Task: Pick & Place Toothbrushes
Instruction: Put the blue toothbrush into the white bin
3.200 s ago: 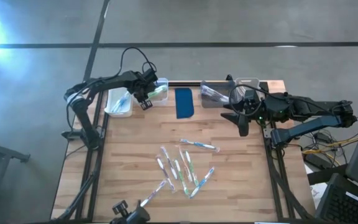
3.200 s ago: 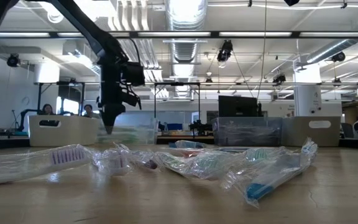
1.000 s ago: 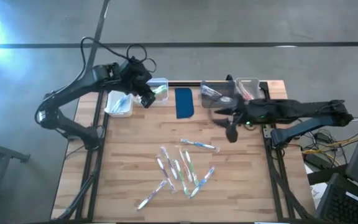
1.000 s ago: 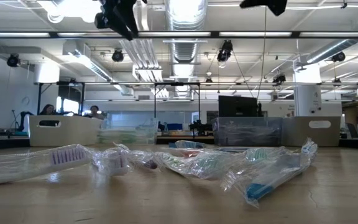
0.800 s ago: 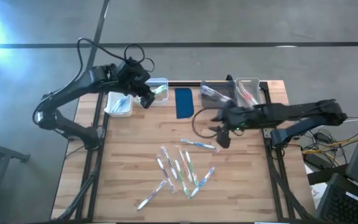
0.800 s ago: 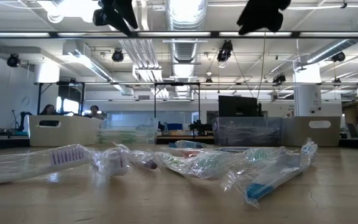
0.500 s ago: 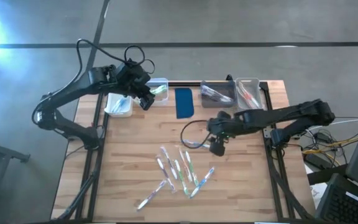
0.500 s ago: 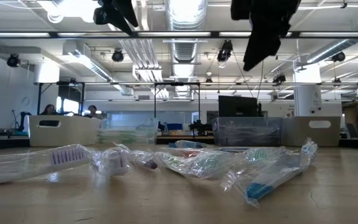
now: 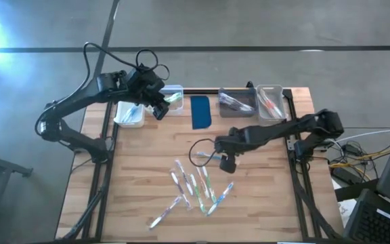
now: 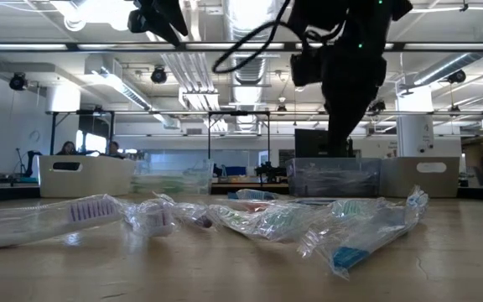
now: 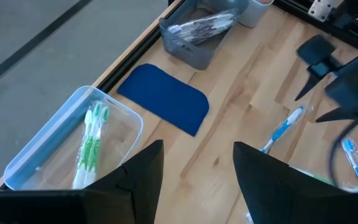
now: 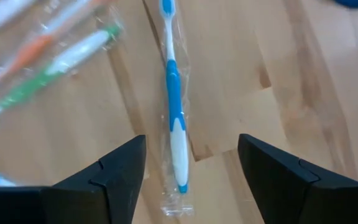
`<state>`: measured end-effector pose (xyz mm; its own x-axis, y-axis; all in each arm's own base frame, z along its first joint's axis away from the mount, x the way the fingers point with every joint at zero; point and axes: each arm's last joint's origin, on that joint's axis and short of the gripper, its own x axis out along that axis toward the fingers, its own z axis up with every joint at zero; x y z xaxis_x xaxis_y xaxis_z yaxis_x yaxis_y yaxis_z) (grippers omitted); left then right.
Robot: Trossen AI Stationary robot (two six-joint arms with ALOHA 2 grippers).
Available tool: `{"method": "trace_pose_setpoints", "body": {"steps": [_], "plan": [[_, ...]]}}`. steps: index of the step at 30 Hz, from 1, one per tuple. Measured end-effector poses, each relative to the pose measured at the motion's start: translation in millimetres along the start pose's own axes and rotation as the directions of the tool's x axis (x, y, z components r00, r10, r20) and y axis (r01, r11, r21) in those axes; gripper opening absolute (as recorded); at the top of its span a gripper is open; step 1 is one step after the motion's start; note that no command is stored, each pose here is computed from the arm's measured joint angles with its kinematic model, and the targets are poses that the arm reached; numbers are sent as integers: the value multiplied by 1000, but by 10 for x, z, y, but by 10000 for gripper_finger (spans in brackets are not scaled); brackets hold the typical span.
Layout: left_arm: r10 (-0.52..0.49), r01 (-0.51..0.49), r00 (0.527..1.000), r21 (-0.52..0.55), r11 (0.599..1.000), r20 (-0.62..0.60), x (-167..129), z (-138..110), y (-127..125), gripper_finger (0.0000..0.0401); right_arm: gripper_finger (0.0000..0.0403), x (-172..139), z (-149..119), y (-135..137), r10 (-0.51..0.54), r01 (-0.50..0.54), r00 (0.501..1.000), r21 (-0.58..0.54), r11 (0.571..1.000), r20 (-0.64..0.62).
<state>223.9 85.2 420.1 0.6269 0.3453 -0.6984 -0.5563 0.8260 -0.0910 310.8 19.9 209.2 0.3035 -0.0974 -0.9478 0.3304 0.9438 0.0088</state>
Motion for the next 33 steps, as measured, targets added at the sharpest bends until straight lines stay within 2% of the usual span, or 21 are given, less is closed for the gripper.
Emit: {"method": "trace_pose_setpoints", "body": {"steps": [6,13,25,29,33], "plan": [[0,0,1000,0,1000,1,0,1,0,197,258,258,27,-29,-11,11,998,4,1000,-69],[0,0,1000,0,1000,1,0,1,0,197,235,470,79,-6,40,-41,996,-17,999,-82],[0,0,1000,0,1000,1,0,1,0,197,219,770,41,12,18,-25,987,-42,999,-157],[0,0,1000,0,1000,2,0,2,0,197,198,795,36,2,44,-55,986,-63,996,-162],[0,0,1000,0,1000,2,0,2,0,197,156,816,38,-27,74,-86,982,-65,994,-175]]}}
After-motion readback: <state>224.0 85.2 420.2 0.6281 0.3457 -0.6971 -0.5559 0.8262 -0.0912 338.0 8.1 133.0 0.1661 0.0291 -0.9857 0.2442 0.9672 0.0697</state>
